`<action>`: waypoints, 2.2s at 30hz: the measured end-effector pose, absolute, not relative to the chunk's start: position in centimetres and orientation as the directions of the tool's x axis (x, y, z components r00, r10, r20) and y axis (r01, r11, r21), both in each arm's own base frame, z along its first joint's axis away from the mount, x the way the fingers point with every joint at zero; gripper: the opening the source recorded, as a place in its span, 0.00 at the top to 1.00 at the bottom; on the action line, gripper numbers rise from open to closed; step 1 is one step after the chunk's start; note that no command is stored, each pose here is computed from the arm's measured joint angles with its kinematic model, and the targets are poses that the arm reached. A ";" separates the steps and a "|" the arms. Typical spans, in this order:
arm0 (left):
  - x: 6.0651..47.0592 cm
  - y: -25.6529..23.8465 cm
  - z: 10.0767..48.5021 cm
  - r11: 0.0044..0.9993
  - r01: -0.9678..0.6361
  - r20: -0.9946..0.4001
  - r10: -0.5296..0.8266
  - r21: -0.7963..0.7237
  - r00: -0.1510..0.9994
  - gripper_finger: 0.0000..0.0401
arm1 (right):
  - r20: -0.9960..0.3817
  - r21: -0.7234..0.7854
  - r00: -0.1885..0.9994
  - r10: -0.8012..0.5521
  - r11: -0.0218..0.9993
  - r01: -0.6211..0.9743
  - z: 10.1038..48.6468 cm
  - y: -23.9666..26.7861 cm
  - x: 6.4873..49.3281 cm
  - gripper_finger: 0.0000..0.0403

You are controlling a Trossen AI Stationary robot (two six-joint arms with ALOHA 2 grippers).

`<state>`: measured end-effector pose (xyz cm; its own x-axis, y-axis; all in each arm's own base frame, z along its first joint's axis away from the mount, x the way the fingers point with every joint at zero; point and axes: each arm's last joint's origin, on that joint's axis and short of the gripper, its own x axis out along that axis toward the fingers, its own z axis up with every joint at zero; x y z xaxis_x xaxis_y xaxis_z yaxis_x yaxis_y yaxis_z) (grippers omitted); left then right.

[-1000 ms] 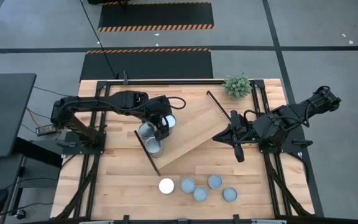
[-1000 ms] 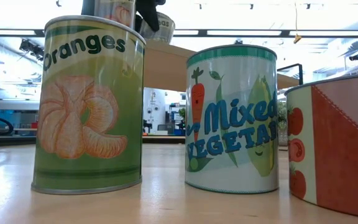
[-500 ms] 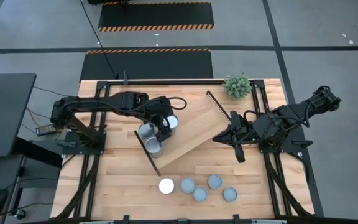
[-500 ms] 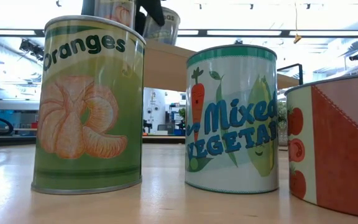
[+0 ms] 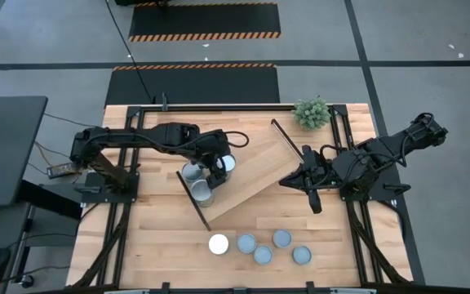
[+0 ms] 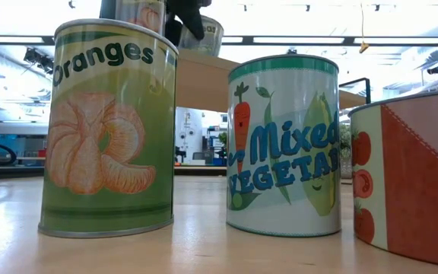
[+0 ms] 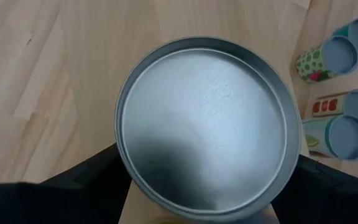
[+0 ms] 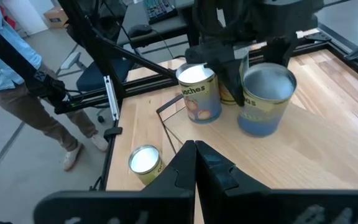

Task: Pick and place cans onto a shelf
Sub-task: Put the canned peas on the shelf

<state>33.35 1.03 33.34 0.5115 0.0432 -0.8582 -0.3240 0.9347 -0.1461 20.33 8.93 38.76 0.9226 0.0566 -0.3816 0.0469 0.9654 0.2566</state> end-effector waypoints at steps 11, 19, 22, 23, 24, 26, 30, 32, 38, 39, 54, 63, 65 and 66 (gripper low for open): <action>33.6 1.2 32.9 0.905 -0.396 -0.867 0.070 -0.152 0.493 0.21 | -0.382 0.250 0.922 0.057 0.967 0.044 38.8 8.9 20.3 0.98; 33.6 1.2 32.9 0.907 -0.394 -0.868 0.073 -0.146 0.491 0.21 | -0.383 0.236 0.922 0.058 0.971 0.038 38.8 8.9 20.3 0.98; 33.6 1.1 32.9 0.909 -0.391 -0.868 0.073 -0.144 0.491 0.21 | -0.383 0.236 0.922 0.058 0.971 0.038 38.8 8.9 20.3 0.98; 33.6 1.1 32.9 0.909 -0.391 -0.868 0.073 -0.145 0.491 0.21 | -0.383 0.236 0.922 0.058 0.971 0.037 38.7 8.9 20.3 0.98; 33.6 1.1 32.9 0.909 -0.391 -0.868 0.073 -0.145 0.491 0.21 | -0.383 0.238 0.922 0.058 0.970 0.038 38.7 8.9 20.3 0.98; 33.6 1.1 32.9 0.909 -0.392 -0.868 0.073 -0.145 0.492 0.21 | -0.384 0.239 0.922 0.058 0.970 0.038 38.7 8.9 20.3 0.98; 33.6 1.1 32.9 0.904 -0.400 -0.866 0.074 -0.151 0.494 0.21 | -0.383 0.234 0.922 0.059 0.972 0.035 38.8 8.9 20.3 0.98; 33.6 1.1 32.9 0.904 -0.401 -0.866 0.074 -0.152 0.495 0.21 | -0.379 0.236 0.923 0.060 0.971 0.034 38.8 8.9 20.3 0.97; 33.6 1.1 32.9 0.903 -0.402 -0.866 0.073 -0.154 0.495 0.21 | -0.358 0.248 0.931 0.065 0.968 0.028 39.0 9.0 20.4 0.95; 33.6 1.1 32.9 0.903 -0.402 -0.866 0.074 -0.153 0.495 0.21 | -0.351 0.251 0.934 0.067 0.968 0.025 39.1 9.0 20.4 0.95; 33.9 1.1 32.9 0.902 -0.400 -0.856 0.071 -0.164 0.512 0.21 | -0.271 0.292 0.959 0.080 0.957 0.003 39.9 9.1 20.7 0.96; 34.2 1.1 33.0 0.894 -0.408 -0.842 0.070 -0.185 0.535 0.21 | -0.234 0.309 0.969 0.084 0.951 -0.008 40.3 9.2 20.8 0.95; 34.1 1.2 33.0 0.884 -0.425 -0.842 0.071 -0.196 0.535 0.21 | -0.231 0.310 0.969 0.084 0.951 -0.009 40.3 9.2 20.8 0.95; 34.1 1.2 33.0 0.881 -0.430 -0.842 0.071 -0.199 0.535 0.21 | -0.231 0.310 0.969 0.084 0.951 -0.009 40.3 9.2 20.8 0.96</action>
<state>34.13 1.17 32.96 0.5347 0.0709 -0.8421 -0.4300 0.8807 -0.1988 20.80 9.18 40.29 0.9693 0.0842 -0.2312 -0.0086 0.9506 0.3103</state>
